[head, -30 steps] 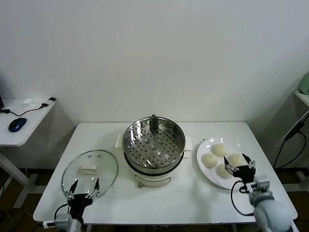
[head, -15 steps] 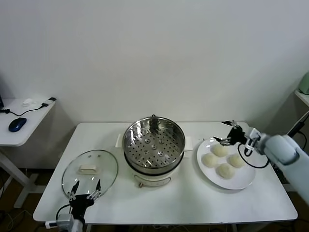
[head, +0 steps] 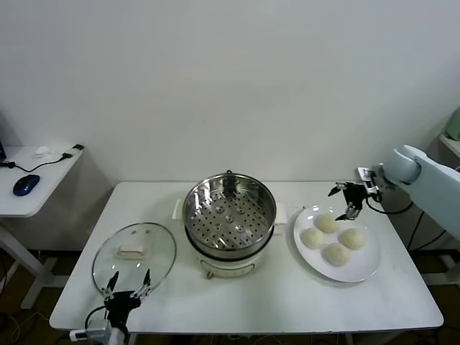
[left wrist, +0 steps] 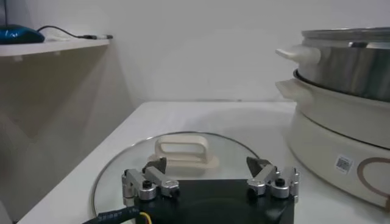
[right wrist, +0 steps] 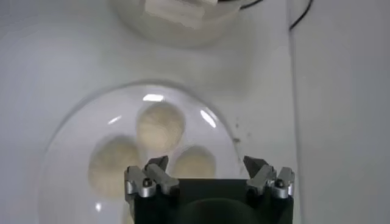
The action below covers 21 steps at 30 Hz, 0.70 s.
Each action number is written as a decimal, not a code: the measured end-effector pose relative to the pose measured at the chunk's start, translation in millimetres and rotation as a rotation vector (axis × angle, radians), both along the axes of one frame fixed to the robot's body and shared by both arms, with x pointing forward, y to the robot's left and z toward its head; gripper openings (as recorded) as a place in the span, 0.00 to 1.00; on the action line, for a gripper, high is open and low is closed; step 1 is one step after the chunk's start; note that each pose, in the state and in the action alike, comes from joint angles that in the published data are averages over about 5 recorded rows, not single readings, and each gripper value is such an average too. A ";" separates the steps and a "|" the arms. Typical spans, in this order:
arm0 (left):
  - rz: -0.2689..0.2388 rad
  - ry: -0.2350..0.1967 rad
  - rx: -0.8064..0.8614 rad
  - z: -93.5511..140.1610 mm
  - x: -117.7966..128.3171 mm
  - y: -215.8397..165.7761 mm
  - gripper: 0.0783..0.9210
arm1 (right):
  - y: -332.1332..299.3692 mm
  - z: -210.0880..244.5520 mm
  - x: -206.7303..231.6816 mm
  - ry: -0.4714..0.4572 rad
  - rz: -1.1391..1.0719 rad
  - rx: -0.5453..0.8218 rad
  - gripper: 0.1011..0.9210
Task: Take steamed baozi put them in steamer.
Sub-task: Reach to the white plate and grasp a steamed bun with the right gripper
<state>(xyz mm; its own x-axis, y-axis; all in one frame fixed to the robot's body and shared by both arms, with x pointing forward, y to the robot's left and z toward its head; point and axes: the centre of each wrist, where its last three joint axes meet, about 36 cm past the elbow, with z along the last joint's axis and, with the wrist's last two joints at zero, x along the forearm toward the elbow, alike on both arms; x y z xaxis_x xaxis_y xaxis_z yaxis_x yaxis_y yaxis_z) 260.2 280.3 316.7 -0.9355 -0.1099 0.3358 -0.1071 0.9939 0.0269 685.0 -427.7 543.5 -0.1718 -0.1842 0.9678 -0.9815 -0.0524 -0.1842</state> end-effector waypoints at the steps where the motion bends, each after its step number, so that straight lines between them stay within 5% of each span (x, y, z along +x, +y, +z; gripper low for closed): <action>1: 0.001 0.001 0.000 -0.5 0.1 0.2 0.88 | 1.2 -2.8 3.4 0.010 -0.005 -0.012 0.88; 21: 0.008 0.015 -0.008 -8.8 1.0 0.2 0.88 | 32.7 -80.1 35.5 0.074 -0.066 -0.129 0.88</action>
<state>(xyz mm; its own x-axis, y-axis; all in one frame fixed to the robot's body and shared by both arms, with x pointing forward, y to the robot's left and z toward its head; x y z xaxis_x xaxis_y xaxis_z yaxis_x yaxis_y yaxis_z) 261.2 280.5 307.9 -0.9295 -0.1146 0.3505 -0.1147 0.9932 0.0207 720.5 -395.0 463.4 -0.1071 -0.0486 0.9931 -0.9942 -0.0063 -0.1075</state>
